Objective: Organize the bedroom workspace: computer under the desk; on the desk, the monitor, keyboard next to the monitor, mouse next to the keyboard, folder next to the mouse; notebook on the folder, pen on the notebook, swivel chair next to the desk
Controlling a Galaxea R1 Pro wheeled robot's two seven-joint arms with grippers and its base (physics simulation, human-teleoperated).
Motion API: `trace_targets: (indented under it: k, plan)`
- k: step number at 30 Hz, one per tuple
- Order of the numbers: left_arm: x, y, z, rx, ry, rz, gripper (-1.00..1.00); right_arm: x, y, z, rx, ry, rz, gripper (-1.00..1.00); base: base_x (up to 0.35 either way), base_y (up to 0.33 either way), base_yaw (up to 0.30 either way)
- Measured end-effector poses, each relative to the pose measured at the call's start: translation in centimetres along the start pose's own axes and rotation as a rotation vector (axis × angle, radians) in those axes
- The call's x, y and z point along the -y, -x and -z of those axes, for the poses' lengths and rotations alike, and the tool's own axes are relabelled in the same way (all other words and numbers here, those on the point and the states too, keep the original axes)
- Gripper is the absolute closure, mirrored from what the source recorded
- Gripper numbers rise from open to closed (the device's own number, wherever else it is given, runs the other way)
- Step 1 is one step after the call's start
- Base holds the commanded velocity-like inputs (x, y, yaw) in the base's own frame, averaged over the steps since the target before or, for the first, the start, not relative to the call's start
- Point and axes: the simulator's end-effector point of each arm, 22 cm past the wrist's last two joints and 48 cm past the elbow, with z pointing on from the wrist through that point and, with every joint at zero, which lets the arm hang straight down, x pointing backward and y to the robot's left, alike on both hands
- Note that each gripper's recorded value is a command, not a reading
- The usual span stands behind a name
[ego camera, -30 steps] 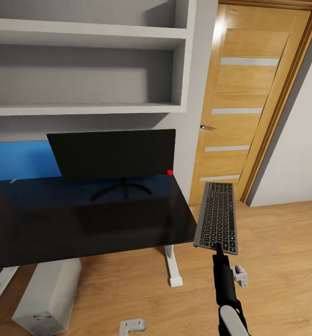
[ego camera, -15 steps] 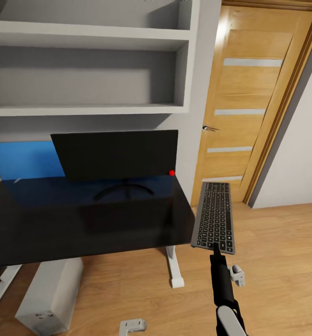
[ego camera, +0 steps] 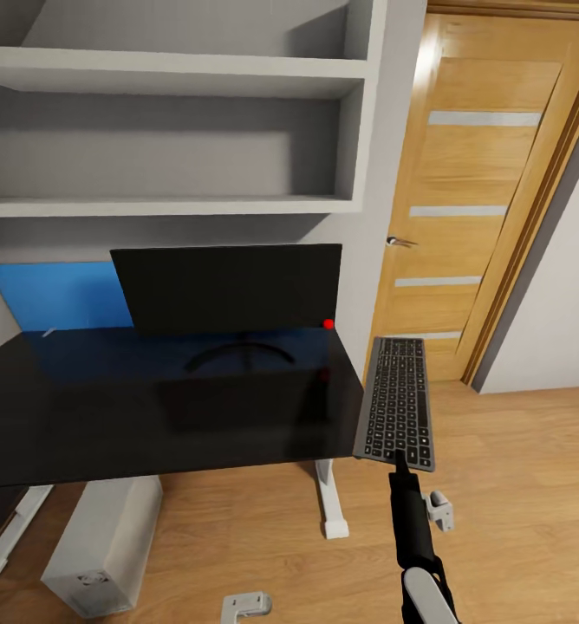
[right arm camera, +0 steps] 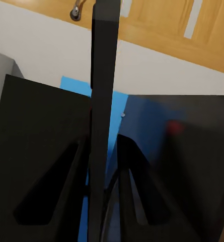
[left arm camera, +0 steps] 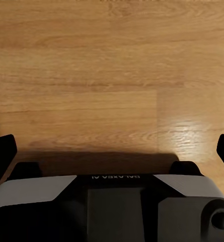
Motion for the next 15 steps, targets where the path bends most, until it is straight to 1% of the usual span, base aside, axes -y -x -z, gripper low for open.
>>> trace_targets:
  k: [4,6,8,9,12,15]
  plan:
    - [0.0,0.0,0.0,0.000,0.001,-0.001,-1.00,0.0,-0.2,0.0,-0.011,-0.001,-0.005,1.00,0.000,0.000,0.000]
    - [0.0,0.0,0.0,0.000,0.001,0.000,-1.00,0.1,-0.7,0.0,-0.034,-0.005,-0.020,1.00,0.000,0.000,0.000]
    - [0.0,0.0,0.0,0.000,0.001,-0.001,-1.00,0.4,-1.1,0.0,-0.050,-0.019,-0.057,1.00,0.000,0.000,0.000]
    - [0.0,0.0,0.0,0.000,0.001,-0.001,-1.00,0.5,-1.1,0.0,-0.050,-0.025,-0.070,1.00,0.000,0.000,0.000]
    - [0.0,0.0,0.0,0.000,0.001,0.000,-1.00,1.2,-1.0,0.0,-0.047,-0.056,-0.137,1.00,0.000,0.000,0.000]
    - [0.0,0.0,0.0,0.000,0.001,-0.001,-1.00,1.4,-1.1,0.1,-0.046,-0.065,-0.156,1.00,0.000,0.000,0.000]
